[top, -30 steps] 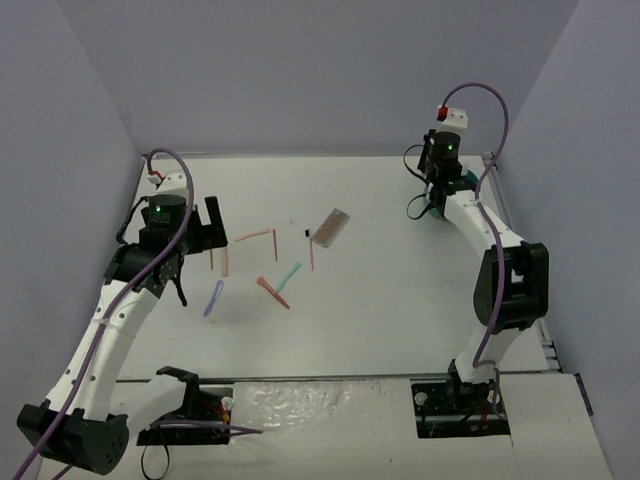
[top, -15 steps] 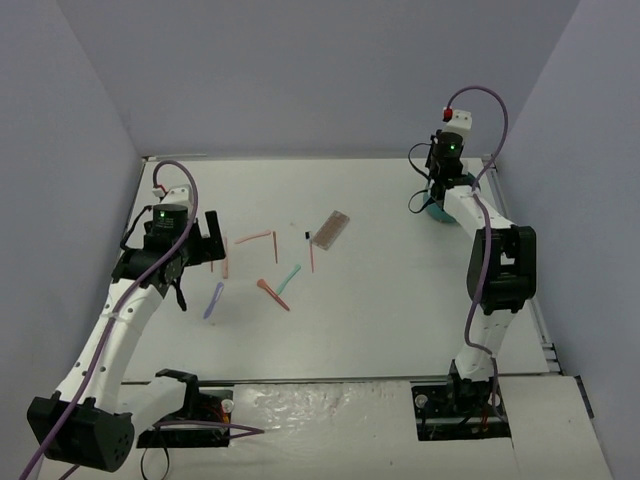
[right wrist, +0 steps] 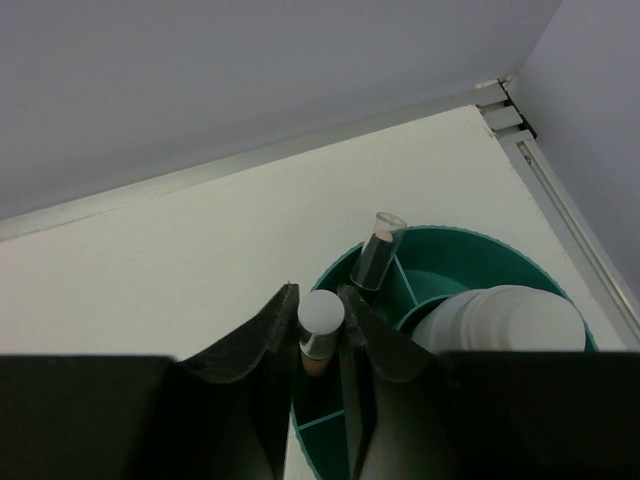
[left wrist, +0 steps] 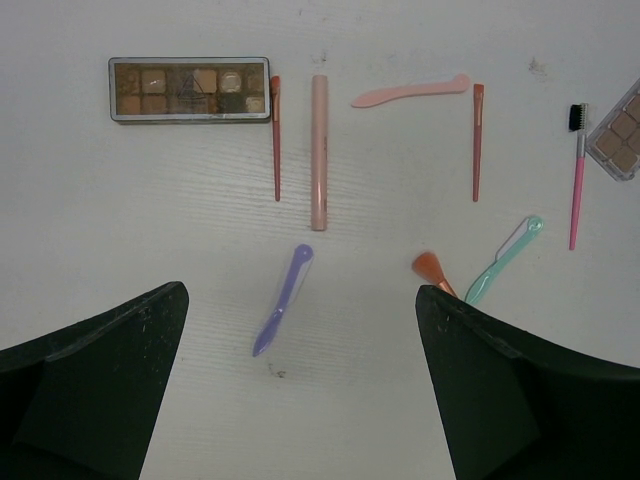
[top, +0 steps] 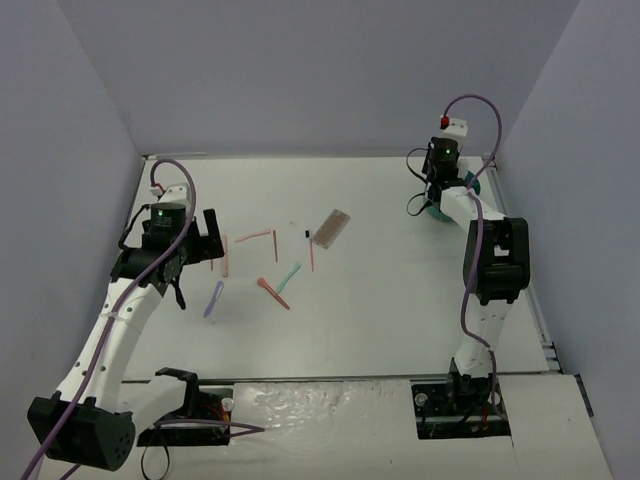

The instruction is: Organize the makeup

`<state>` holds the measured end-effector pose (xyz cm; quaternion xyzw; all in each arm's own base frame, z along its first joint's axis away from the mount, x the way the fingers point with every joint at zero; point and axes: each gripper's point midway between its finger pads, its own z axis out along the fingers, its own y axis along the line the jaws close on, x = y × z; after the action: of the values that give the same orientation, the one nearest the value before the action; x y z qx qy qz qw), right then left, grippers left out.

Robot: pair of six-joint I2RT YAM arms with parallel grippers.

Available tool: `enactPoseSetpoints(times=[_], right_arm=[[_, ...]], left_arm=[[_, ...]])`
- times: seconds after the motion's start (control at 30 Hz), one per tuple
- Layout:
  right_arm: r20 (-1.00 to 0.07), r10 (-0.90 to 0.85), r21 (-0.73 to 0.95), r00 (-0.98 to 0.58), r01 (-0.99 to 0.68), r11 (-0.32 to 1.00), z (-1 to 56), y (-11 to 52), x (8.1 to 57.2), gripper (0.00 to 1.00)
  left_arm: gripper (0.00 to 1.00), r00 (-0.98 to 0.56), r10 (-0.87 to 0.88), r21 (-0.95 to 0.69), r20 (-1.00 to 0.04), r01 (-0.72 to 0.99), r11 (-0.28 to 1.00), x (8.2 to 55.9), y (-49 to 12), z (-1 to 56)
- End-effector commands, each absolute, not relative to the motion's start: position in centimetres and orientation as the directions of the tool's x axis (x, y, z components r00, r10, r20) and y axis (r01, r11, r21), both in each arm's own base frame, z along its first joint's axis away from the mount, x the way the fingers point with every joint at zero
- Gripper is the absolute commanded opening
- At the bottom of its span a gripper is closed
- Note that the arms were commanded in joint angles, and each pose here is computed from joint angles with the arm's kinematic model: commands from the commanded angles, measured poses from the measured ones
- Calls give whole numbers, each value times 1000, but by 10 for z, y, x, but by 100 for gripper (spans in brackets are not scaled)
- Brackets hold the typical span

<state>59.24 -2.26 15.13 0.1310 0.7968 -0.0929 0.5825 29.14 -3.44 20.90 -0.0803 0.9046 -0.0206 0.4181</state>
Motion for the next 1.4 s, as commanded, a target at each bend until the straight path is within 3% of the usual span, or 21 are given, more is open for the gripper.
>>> enactPoseSetpoints(times=[0.0, 0.07, 0.3, 0.43, 0.67, 0.87, 1.2, 1.27, 1.37], right_arm=[[-982, 113, 56, -150, 342, 938, 198, -30, 603, 42], [-983, 112, 54, -148, 348, 936, 201, -31, 602, 51], [-984, 111, 57, -142, 340, 939, 215, -30, 595, 63], [-987, 116, 84, -113, 253, 964, 256, -13, 584, 71], [-981, 169, 163, -99, 63, 985, 317, 23, 531, 97], [-967, 231, 243, -111, -112, 964, 339, 54, 462, 100], [-954, 280, 297, -105, -221, 929, 336, 71, 387, 100], [-954, 280, 297, -105, -239, 924, 336, 76, 380, 100], [-955, 277, 296, -109, -253, 921, 335, 82, 376, 100]], left_arm=[[97, -571, -181, -133, -800, -125, 983, 300, -33, 230], [97, -571, -186, -138, -799, -128, 982, 300, -33, 230], [97, -577, -201, -150, -792, -135, 979, 301, -32, 227], [97, -597, -217, -161, -773, -147, 976, 303, -32, 220], [97, -668, -239, -155, -704, -184, 971, 312, -34, 195], [92, -726, -264, -170, -635, -202, 964, 331, -41, 175], [63, -838, -241, -146, -489, -194, 970, 370, -55, 124], [53, -861, -240, -138, -447, -199, 970, 376, -57, 109], [50, -880, -244, -137, -408, -206, 969, 379, -60, 93]])
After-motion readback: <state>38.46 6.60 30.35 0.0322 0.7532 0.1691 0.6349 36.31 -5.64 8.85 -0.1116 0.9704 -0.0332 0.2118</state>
